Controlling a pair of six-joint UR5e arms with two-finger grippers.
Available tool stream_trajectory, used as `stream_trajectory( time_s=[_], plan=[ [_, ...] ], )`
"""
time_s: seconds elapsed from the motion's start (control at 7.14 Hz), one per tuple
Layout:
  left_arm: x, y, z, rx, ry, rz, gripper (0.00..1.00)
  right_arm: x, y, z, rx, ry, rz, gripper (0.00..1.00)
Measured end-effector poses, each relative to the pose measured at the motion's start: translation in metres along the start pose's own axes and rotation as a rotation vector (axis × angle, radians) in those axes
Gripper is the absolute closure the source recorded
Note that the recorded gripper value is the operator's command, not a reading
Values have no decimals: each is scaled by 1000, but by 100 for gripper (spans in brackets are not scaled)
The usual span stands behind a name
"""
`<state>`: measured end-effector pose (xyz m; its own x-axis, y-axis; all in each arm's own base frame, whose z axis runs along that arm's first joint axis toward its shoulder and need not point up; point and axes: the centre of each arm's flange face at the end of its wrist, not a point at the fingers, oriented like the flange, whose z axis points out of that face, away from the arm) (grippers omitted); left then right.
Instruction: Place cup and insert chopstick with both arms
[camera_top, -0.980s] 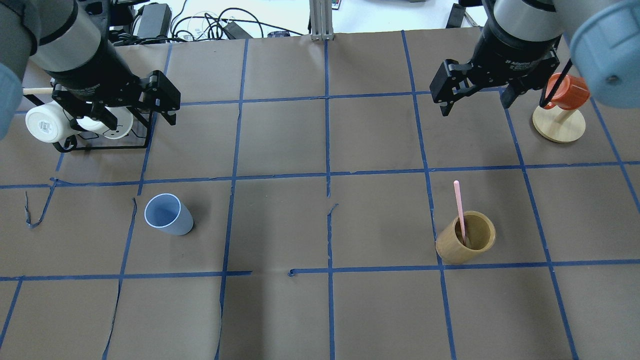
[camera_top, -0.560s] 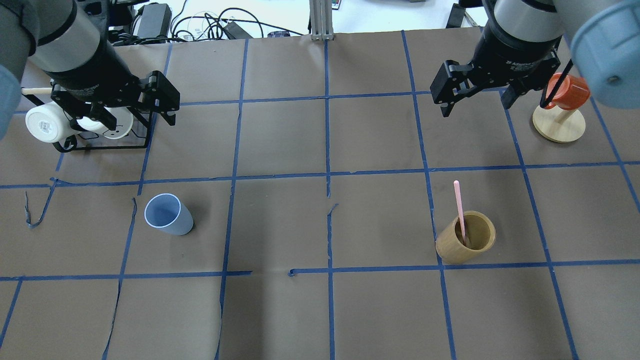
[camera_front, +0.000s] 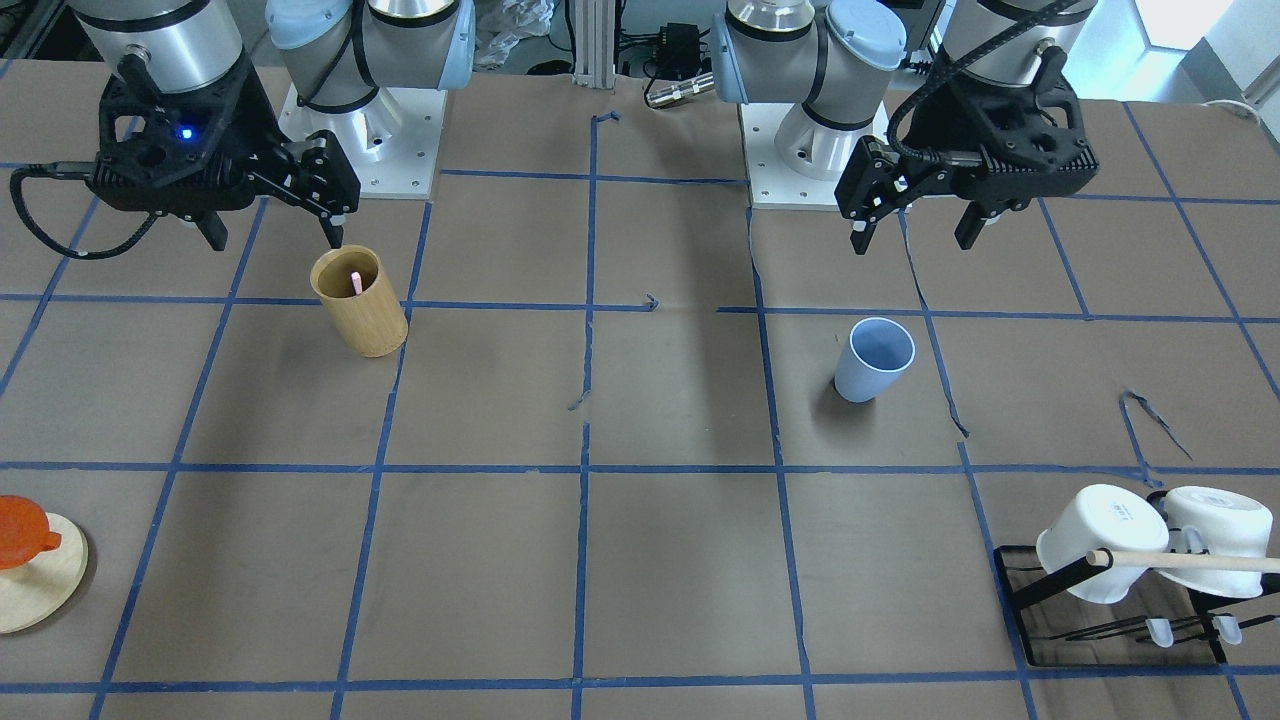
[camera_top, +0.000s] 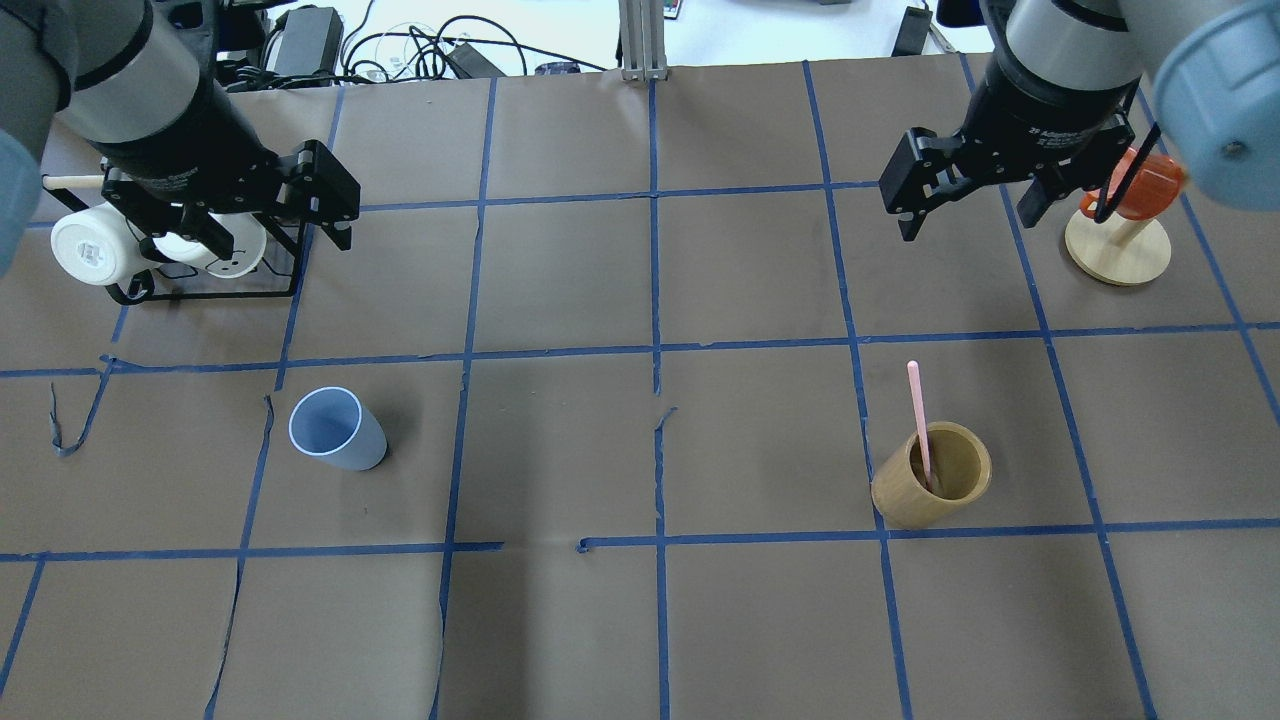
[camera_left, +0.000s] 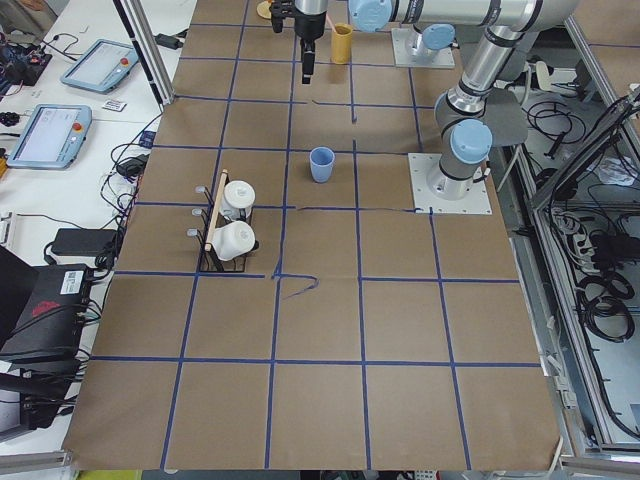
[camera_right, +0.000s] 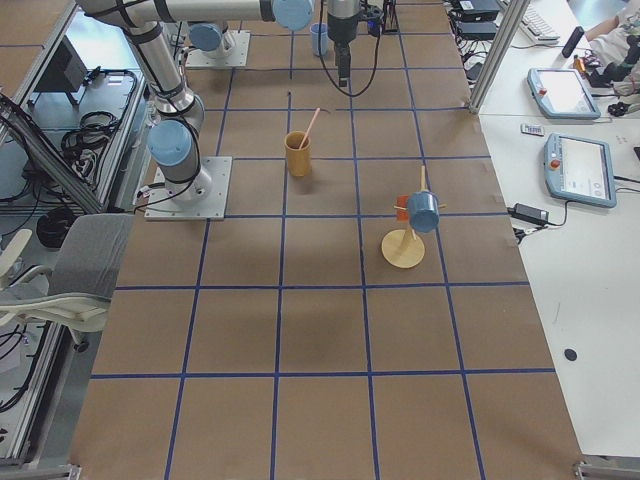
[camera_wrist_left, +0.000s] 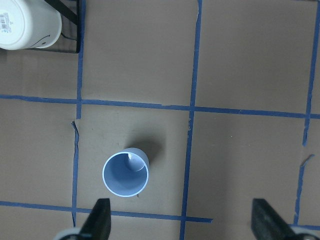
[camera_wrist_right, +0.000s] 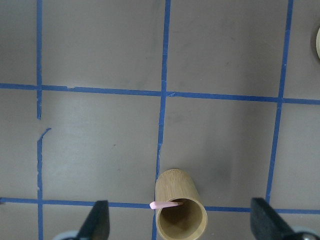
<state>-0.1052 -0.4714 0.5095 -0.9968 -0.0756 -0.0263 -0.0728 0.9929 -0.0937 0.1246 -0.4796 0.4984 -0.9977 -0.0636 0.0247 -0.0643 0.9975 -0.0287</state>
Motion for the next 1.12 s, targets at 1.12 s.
stream_trajectory(
  time_s=[1.12],
  plan=[
    [0, 1, 1, -3, 0, 0, 0, -2, 6, 17, -21, -13, 4, 0]
  ],
)
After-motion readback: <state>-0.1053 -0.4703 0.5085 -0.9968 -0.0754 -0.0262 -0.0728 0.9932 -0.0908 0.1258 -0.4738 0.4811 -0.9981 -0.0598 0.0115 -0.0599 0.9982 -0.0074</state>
